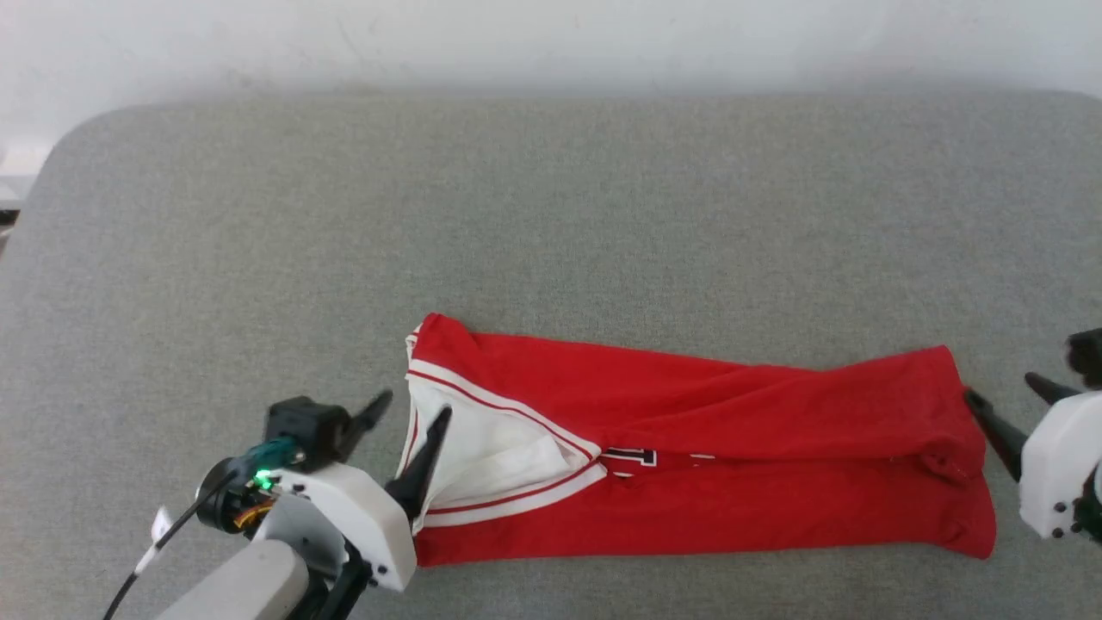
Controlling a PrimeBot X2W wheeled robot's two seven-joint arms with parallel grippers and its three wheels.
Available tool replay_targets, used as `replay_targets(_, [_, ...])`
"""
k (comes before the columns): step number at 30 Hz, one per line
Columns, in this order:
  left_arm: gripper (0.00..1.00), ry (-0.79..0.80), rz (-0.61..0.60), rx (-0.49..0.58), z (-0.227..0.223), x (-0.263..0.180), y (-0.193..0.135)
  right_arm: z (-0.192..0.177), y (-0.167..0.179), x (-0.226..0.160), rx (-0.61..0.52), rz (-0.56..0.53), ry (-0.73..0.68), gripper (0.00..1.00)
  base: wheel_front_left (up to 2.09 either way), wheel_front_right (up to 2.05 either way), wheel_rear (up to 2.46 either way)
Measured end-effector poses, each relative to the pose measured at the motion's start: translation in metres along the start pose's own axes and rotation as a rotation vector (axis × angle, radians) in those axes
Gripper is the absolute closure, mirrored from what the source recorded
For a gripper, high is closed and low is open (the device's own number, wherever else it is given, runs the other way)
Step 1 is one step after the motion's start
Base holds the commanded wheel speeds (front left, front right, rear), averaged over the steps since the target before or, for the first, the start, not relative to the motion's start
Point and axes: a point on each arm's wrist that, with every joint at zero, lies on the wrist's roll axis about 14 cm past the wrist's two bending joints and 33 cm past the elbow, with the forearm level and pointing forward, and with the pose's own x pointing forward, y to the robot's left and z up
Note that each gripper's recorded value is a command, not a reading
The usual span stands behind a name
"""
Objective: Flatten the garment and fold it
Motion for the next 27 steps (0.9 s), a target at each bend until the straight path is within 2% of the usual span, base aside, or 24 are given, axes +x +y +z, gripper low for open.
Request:
replay_targets(3, [0.00, -0.184, 0.056, -0.039, 0.035, -0.006, 0.004, 0.013, -0.003, -0.010, 0.076, -0.021, -0.063, 0.00, 0.00, 0.00, 0.00])
replay_targets(8, [0.00, -0.361, 0.197, 0.001, 0.070, -0.023, 0.025, 0.011, -0.003, -0.021, 0.197, -0.068, -0.113, 0.00, 0.00, 0.00, 0.00])
replay_targets(12, [0.00, -0.547, 0.280, -0.076, 0.109, -0.043, 0.031, -0.004, 0.000, -0.023, 0.317, -0.111, -0.112, 0.00, 0.00, 0.00, 0.00])
replay_targets(17, [0.00, -0.545, 0.362, -0.053, 0.088, -0.063, 0.044, -0.016, 0.012, -0.020, 0.419, -0.134, -0.091, 0.00, 0.00, 0.00, 0.00])
replay_targets(19, [0.00, -0.541, 0.369, 0.006, 0.084, -0.065, 0.043, -0.021, 0.013, -0.018, 0.439, -0.148, -0.077, 0.00, 0.00, 0.00, 0.00])
replay_targets(23, [0.00, -0.497, 0.364, 0.188, 0.074, -0.062, 0.038, -0.038, 0.007, -0.009, 0.482, -0.185, -0.021, 0.00, 0.00, 0.00, 0.00])
replay_targets(27, [0.00, -0.486, 0.367, 0.160, 0.068, -0.056, 0.036, -0.056, 0.007, 0.006, 0.515, -0.206, 0.049, 0.00, 0.00, 0.00, 0.00])
